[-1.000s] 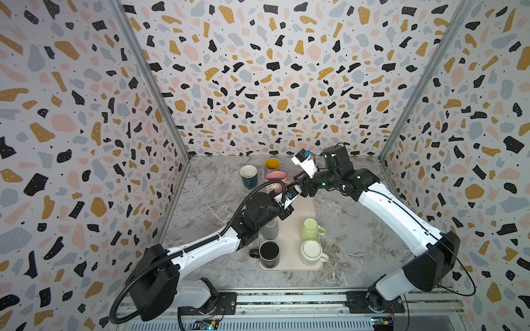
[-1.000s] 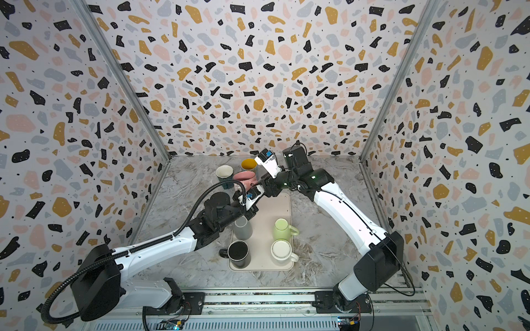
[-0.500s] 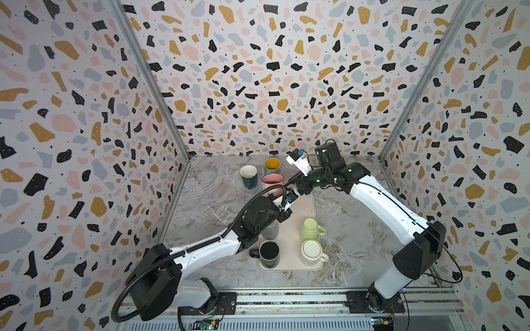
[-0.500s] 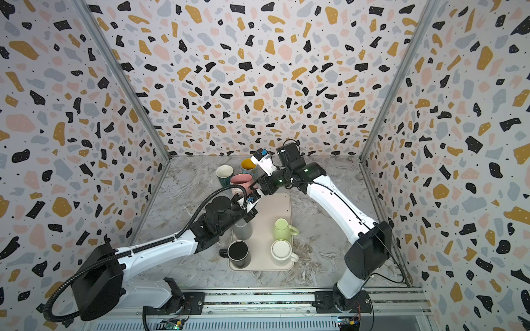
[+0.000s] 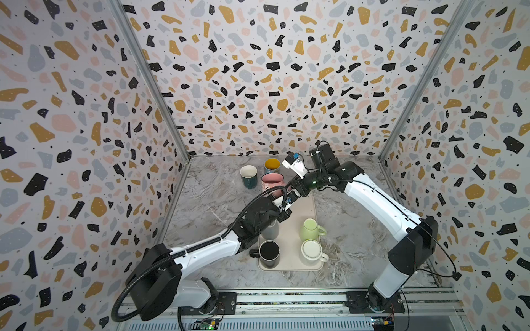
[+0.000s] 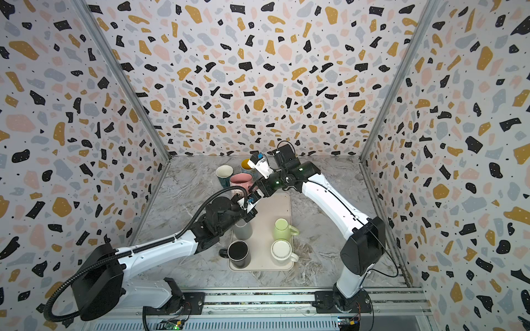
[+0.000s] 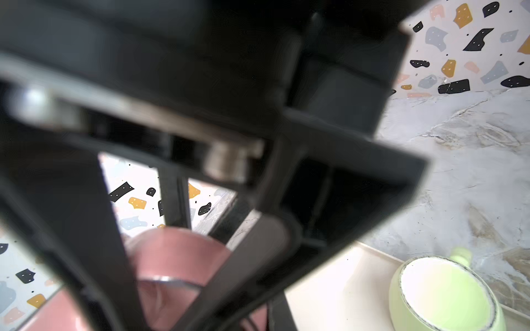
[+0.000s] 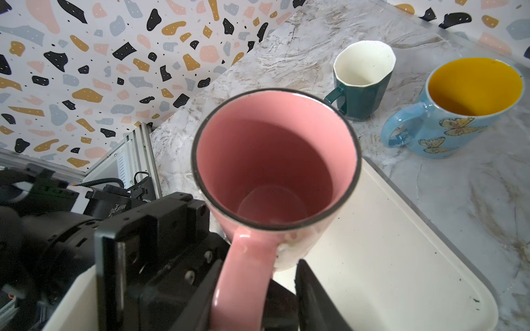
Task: Turn the mug right side up
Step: 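Close the right gripper on the pink mug's handle while the left gripper holds it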
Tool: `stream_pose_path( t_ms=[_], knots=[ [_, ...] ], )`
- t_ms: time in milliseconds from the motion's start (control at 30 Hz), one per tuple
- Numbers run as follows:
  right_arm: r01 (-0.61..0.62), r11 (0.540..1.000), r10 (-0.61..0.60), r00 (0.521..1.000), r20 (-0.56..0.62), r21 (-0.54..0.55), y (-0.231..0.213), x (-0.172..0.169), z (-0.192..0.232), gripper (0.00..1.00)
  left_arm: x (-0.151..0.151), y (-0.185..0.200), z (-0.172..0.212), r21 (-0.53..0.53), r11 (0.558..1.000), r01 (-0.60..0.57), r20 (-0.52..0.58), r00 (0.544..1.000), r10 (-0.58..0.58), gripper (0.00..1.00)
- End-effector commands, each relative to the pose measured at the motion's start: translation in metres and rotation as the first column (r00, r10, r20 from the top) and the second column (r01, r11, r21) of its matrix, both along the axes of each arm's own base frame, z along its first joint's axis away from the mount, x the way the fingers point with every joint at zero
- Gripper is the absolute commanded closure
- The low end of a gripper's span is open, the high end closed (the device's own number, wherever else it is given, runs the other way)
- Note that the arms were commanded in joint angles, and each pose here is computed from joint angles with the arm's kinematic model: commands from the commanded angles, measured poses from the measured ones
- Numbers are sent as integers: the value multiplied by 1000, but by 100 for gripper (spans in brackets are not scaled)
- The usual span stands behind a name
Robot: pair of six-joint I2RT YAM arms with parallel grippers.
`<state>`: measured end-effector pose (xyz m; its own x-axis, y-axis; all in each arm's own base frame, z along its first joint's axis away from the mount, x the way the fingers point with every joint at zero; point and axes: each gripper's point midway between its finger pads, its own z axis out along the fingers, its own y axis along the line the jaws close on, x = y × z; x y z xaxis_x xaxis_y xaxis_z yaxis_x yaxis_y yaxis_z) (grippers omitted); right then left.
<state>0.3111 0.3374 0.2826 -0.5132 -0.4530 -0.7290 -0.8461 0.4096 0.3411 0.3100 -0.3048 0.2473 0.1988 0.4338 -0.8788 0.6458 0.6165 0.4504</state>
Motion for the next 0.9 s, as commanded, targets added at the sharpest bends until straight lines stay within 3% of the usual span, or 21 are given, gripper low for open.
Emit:
stream_pose_path(
  t_ms=[0, 100, 200, 233, 633, 867],
  knots=[
    [35, 998, -36, 999, -12, -55, -6, 6, -9, 65, -8, 3, 96, -192, 981, 31, 247, 969, 18, 100],
    [38, 997, -40, 999, -22, -65, -6, 7, -13, 75, -9, 4, 97, -191, 981, 30, 251, 968, 19, 100],
    [43, 996, -46, 998, -37, -77, -5, 8, -19, 97, -9, 5, 97, -188, 982, 27, 255, 967, 22, 100],
    [47, 996, -50, 998, -41, -81, -6, 9, -21, 100, -9, 5, 97, -186, 982, 28, 256, 966, 21, 100],
    [99, 994, -98, 995, 25, -51, -10, 13, -13, 100, 2, 16, 97, -194, 978, -72, 233, 965, 117, 99],
    [103, 995, -102, 993, 51, -3, -7, 14, -2, 100, 4, 18, 95, -182, 979, -88, 224, 966, 128, 81]
  ],
)
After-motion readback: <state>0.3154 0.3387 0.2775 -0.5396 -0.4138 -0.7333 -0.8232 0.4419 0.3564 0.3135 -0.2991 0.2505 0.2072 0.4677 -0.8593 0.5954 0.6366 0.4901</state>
